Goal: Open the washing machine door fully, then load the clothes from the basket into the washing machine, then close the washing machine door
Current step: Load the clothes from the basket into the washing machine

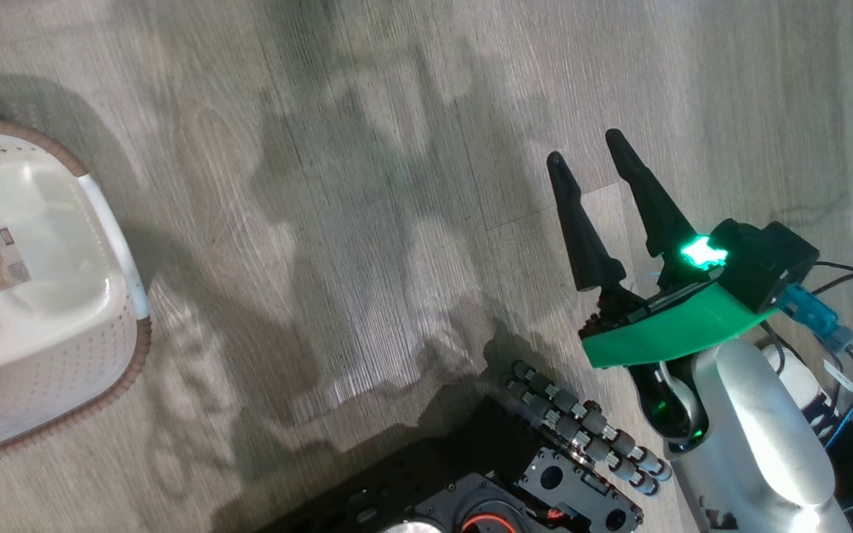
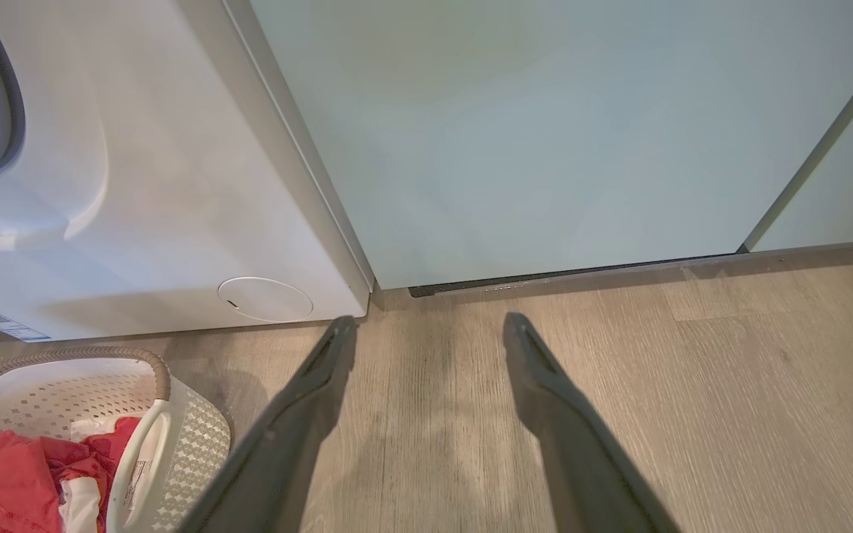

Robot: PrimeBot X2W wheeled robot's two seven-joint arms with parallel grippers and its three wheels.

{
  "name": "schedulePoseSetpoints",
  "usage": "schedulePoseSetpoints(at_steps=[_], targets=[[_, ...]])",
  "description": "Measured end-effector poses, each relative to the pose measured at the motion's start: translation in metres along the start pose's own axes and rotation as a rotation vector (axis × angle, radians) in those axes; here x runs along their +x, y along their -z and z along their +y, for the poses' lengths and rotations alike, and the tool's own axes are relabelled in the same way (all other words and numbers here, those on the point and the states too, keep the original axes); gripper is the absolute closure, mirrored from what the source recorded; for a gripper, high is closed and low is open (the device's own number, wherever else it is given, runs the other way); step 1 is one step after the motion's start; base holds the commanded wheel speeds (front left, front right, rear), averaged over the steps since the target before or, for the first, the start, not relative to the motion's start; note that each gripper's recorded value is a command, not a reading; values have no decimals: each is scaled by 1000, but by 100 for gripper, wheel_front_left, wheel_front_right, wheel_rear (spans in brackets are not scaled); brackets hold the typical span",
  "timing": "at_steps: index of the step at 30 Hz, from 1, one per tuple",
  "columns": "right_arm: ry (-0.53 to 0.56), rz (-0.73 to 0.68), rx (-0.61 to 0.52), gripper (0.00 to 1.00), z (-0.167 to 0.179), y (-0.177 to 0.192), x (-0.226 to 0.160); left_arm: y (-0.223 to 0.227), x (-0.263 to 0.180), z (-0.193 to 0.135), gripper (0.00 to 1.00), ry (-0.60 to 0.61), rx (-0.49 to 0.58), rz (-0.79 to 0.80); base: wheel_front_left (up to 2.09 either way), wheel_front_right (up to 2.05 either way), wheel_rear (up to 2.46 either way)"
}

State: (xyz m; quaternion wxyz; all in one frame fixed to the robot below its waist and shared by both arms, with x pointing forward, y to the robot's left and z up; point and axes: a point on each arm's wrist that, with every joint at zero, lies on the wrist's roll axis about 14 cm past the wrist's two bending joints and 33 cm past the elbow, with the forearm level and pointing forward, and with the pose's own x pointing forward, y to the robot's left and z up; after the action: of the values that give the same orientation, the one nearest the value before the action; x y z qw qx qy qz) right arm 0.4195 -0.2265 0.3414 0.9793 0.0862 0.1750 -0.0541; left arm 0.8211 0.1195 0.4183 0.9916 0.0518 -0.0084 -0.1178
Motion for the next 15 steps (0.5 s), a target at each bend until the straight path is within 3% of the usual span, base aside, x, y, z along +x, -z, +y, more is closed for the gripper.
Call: schedulePoseSetpoints(at_steps=[1,15], targets=[[0,-1,0,0,0,0,0,-1,0,0,0,0,2,-6,0,0,0],[-19,-37,-10,0,5,-13,1,-19,-10,-3,0,9,-14,-16,0,0,0]])
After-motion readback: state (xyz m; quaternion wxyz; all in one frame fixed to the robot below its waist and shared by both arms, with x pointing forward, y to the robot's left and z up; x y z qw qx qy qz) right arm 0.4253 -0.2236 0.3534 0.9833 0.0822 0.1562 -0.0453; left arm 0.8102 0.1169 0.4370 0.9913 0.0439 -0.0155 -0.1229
